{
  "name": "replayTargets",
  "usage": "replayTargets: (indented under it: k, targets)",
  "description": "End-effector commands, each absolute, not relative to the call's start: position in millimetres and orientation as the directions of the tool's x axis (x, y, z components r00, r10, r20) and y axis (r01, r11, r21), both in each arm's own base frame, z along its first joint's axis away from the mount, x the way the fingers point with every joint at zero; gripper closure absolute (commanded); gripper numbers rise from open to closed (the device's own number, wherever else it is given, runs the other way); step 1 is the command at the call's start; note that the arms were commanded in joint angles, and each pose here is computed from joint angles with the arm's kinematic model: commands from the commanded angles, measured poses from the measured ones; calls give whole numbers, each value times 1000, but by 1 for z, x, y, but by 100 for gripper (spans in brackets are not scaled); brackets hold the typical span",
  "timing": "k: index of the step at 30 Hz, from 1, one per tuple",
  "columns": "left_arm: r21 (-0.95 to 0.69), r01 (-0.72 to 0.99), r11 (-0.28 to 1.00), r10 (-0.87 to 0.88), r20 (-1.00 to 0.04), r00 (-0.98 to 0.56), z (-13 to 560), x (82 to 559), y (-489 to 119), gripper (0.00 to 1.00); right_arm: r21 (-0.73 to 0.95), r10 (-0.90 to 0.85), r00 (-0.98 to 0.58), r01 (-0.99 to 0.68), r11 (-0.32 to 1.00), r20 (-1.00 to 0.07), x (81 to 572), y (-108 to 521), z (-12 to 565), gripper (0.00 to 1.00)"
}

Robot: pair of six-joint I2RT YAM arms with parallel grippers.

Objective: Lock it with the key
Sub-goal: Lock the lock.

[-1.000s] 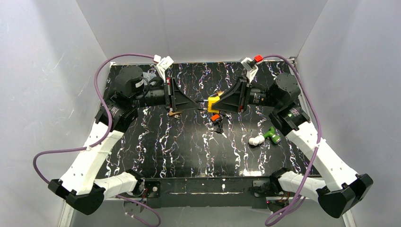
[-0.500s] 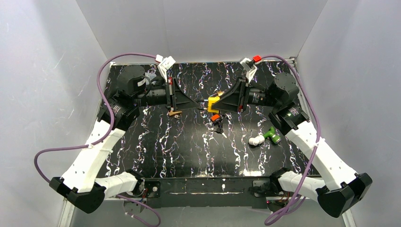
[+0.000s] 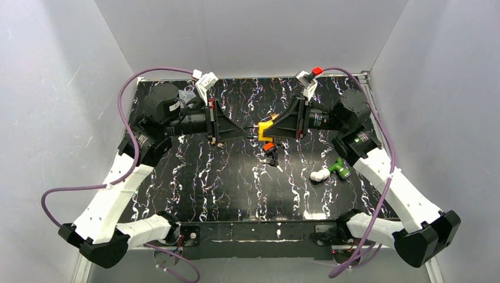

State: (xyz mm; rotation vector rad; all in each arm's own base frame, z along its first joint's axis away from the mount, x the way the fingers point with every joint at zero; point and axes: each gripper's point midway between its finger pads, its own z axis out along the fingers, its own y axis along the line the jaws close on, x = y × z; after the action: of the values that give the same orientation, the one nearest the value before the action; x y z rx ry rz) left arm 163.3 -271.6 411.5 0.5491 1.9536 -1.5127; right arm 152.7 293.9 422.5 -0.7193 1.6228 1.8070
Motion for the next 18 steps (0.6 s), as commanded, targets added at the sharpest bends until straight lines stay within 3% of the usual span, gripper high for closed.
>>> replayTargets:
  k: [1,18]
  targets:
    - [-709,667,231,4,-684,-729,405,156,-284,100,616,86,-628,-777,-131,-774,142,304,441,99]
    - [-694,679,240,31,-693,-720,398,153,-291,100,640,56,-653,-753,-155,-755,138,318,441,99]
